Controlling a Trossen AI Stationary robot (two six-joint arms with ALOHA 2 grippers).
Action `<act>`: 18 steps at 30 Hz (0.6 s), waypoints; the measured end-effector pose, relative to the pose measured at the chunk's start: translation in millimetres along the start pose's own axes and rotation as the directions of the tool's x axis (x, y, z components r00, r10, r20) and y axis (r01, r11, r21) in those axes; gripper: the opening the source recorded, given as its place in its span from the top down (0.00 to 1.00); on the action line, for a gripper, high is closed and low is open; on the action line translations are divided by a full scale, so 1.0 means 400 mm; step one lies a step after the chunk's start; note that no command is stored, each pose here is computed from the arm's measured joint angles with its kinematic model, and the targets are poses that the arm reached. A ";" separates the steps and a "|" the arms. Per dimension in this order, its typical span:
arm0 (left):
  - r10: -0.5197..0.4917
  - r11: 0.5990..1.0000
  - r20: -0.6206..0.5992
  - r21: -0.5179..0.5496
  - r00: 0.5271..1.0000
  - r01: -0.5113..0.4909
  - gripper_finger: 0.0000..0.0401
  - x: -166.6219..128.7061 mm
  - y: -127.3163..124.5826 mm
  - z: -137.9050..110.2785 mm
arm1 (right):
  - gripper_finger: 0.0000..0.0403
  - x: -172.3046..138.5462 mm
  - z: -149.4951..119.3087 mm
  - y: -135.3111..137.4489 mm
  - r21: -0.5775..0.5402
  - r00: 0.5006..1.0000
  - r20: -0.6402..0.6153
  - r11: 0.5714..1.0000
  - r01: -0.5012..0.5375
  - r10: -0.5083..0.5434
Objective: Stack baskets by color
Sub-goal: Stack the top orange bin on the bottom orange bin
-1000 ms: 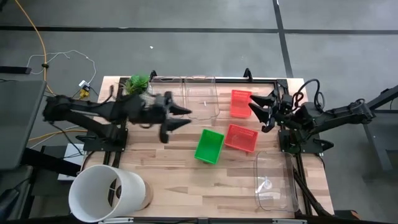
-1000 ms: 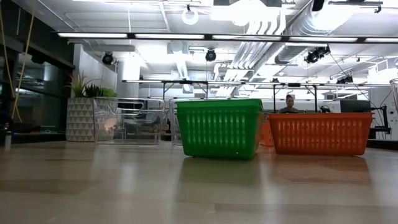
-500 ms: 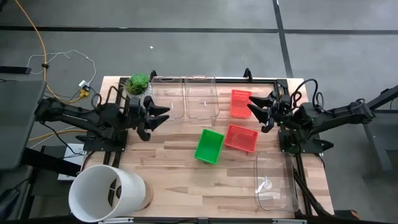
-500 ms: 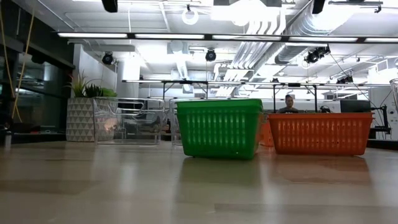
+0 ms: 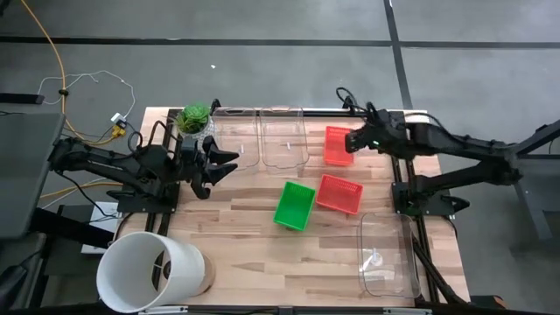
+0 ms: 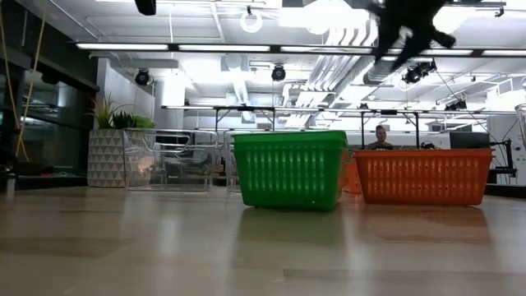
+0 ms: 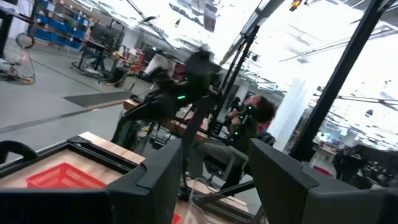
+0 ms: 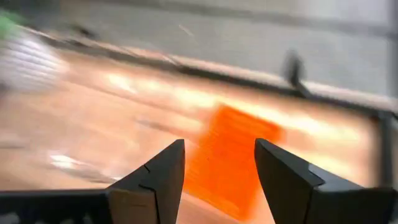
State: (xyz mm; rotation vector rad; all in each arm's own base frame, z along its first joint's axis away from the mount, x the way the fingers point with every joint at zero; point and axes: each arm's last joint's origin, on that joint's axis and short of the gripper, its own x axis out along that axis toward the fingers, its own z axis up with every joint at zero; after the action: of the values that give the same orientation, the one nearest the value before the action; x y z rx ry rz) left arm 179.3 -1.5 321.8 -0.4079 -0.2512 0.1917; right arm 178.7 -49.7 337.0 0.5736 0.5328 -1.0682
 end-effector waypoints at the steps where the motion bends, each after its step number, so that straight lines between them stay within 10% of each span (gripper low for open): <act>1: -0.001 1.000 -0.001 -0.006 1.000 0.001 0.57 0.000 0.000 0.000 | 0.55 0.024 -0.004 -0.008 0.019 0.998 -0.040 0.999 0.047 -0.047; 18: 0.007 1.000 0.006 -0.020 1.000 -0.007 0.57 -0.001 0.000 0.002 | 0.55 0.348 -0.255 -0.116 0.327 0.932 -0.314 0.901 0.285 -0.181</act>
State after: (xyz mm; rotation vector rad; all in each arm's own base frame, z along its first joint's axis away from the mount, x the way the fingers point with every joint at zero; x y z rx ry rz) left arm 178.6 -1.2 322.2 -0.4278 -0.2577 0.1978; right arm 177.0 -89.4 162.6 1.0210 0.6631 -1.3421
